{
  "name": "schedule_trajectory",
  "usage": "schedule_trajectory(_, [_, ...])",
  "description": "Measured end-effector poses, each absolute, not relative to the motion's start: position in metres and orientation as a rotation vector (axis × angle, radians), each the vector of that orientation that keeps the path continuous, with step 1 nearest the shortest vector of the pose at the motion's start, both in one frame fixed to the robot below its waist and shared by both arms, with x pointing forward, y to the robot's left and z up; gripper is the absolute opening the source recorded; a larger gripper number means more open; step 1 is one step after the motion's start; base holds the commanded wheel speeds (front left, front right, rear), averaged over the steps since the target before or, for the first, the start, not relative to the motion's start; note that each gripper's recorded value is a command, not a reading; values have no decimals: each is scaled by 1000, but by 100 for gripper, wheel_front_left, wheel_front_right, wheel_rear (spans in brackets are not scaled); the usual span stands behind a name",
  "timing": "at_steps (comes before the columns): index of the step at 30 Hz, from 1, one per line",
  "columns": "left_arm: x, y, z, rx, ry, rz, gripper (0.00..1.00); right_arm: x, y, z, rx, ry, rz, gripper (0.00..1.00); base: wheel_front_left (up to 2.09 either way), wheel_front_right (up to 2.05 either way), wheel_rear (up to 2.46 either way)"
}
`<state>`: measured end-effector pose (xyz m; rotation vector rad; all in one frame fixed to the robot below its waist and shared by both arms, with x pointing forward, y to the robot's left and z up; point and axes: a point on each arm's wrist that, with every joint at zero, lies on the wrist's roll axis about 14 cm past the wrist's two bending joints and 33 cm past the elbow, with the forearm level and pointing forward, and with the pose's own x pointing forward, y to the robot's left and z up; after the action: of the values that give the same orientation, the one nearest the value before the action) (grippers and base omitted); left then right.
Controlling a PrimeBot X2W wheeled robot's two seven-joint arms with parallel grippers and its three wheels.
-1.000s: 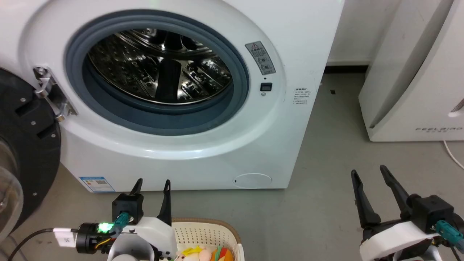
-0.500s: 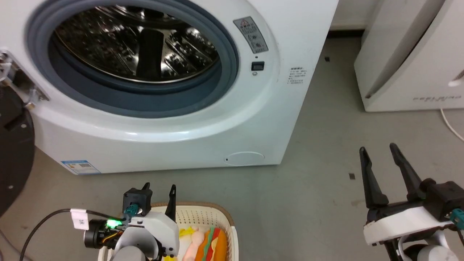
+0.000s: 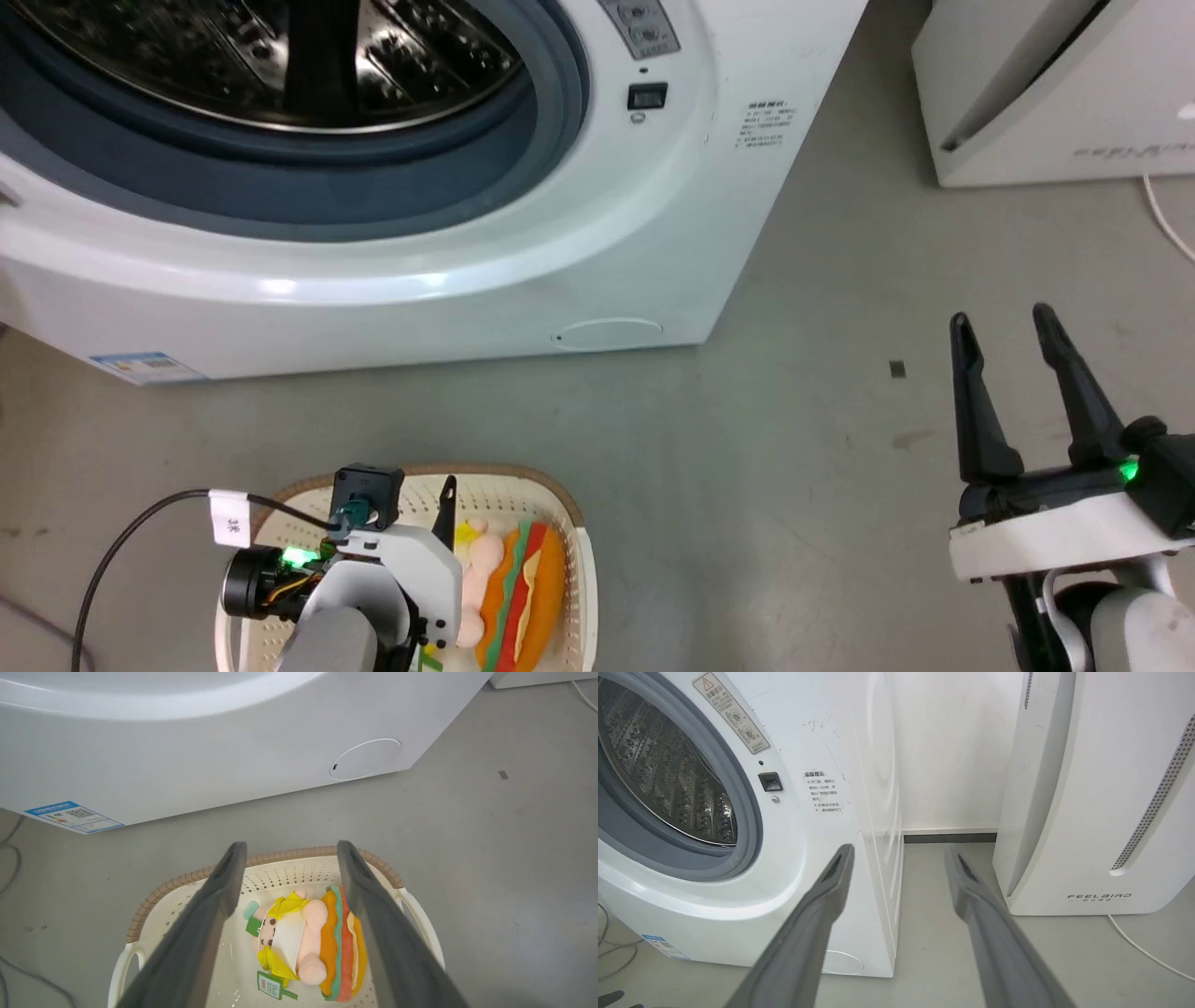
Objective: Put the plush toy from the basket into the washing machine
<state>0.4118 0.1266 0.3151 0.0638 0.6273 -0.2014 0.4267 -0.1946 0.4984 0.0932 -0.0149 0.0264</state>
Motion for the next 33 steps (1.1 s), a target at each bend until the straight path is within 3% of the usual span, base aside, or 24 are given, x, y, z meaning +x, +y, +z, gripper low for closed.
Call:
schedule_trajectory(19, [397, 119, 221, 112, 917, -281, 100, 464, -201, 469, 115, -10, 9, 100, 0, 0, 0])
schedule_trajectory(33, [361, 118, 157, 133, 1191, -338, 100, 484, -207, 447, 119, -11, -4, 100, 0, 0, 0])
